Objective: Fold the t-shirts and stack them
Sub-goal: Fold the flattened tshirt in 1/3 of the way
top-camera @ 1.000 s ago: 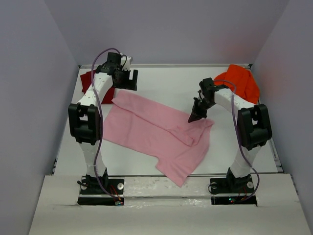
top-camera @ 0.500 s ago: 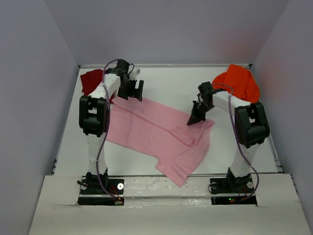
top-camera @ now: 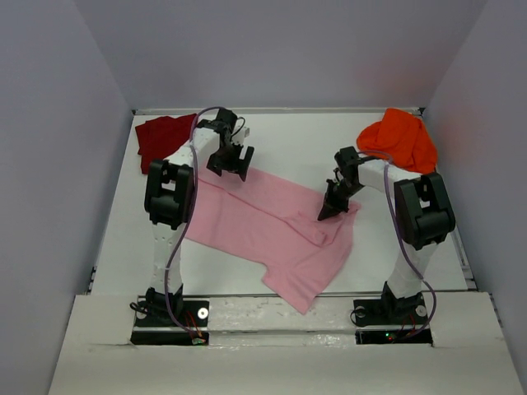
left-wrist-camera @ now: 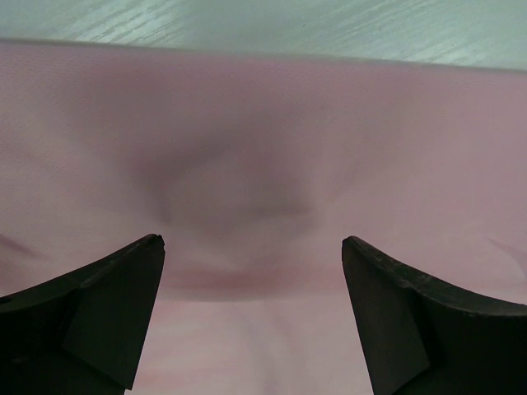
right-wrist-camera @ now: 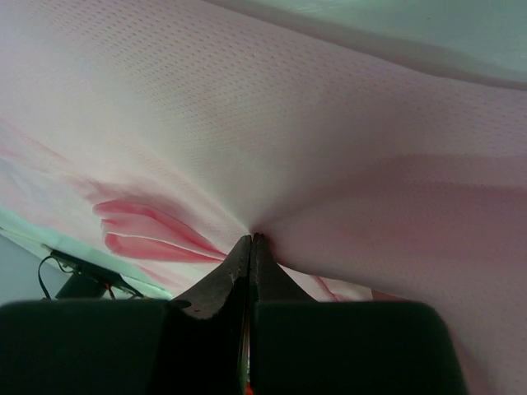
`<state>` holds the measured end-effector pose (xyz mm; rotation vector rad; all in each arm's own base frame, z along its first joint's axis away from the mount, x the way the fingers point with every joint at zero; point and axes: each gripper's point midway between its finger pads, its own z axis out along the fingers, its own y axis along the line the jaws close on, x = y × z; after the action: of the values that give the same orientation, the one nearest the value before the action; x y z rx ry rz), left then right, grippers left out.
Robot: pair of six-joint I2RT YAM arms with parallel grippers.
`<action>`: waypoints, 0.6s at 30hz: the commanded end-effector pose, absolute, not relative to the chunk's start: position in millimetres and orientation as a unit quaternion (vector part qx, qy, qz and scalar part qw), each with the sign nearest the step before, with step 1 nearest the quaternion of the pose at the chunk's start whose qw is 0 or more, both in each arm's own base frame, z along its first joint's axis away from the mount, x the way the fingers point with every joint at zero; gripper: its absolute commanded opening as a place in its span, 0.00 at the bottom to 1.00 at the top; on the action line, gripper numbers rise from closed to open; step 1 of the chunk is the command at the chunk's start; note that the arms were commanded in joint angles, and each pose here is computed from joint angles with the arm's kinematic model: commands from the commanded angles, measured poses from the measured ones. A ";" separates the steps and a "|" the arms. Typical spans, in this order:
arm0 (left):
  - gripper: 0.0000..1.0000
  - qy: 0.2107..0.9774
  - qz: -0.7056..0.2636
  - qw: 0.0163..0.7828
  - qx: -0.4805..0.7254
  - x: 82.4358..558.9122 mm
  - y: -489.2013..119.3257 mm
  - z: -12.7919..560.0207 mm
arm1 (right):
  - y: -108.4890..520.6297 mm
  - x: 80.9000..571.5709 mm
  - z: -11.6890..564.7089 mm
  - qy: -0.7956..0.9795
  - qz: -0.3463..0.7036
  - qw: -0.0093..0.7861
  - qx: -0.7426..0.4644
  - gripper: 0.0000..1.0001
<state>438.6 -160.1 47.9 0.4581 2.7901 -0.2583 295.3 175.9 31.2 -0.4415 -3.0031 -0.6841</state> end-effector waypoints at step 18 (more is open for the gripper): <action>0.99 0.993 0.024 0.085 0.082 390.1 -133.6 10.5 | 143.8 347.6 36.1 -0.962 -0.216 -0.035 -0.165 0.00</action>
<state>414.4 -146.7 21.0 0.2950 2.8837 -0.0722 326.0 149.7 26.9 -0.5432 -3.0241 -0.6839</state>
